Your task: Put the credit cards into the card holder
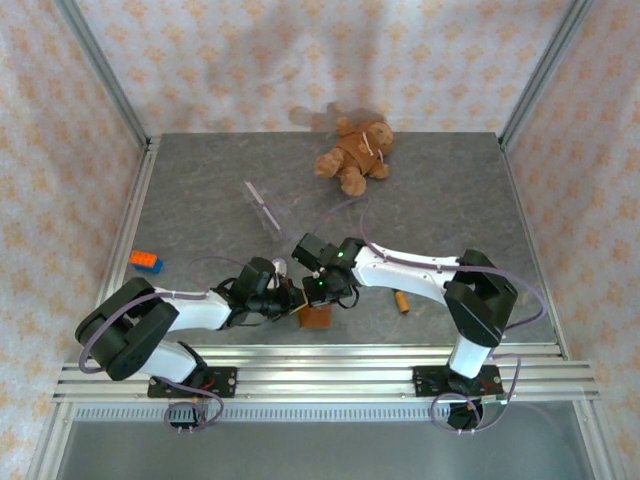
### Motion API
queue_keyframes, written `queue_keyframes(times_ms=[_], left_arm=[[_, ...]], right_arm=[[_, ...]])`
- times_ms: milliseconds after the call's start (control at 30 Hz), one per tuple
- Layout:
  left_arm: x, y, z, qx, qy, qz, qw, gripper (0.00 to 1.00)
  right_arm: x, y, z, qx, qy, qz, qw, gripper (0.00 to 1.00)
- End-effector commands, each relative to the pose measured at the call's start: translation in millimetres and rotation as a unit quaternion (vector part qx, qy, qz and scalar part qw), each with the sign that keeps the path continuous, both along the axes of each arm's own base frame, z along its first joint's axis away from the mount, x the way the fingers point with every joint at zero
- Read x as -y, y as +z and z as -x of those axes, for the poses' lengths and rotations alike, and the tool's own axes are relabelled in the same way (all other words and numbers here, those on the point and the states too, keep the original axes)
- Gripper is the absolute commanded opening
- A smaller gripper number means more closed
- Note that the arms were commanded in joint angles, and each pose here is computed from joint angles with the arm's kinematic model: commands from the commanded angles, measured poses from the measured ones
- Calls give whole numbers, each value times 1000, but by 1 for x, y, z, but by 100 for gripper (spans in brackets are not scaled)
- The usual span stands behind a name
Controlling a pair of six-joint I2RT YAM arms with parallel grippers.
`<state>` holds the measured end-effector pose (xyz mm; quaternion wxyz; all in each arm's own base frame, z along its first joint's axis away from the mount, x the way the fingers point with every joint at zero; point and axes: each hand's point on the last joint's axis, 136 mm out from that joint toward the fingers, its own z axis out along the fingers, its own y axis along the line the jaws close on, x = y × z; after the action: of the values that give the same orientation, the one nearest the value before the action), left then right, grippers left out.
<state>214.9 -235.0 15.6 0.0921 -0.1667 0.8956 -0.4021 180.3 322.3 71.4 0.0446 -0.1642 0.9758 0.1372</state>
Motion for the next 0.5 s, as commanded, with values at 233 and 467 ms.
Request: queue_keyframes(times_ms=[233, 467], left_arm=[[-60, -71, 36, -101, 49, -142, 983, 5], [-61, -69, 34, -95, 50, -142, 984, 5]], right_arm=[[23, -38, 2, -18, 1, 68, 998, 0], [22, -43, -7, -13, -3, 71, 997, 0]])
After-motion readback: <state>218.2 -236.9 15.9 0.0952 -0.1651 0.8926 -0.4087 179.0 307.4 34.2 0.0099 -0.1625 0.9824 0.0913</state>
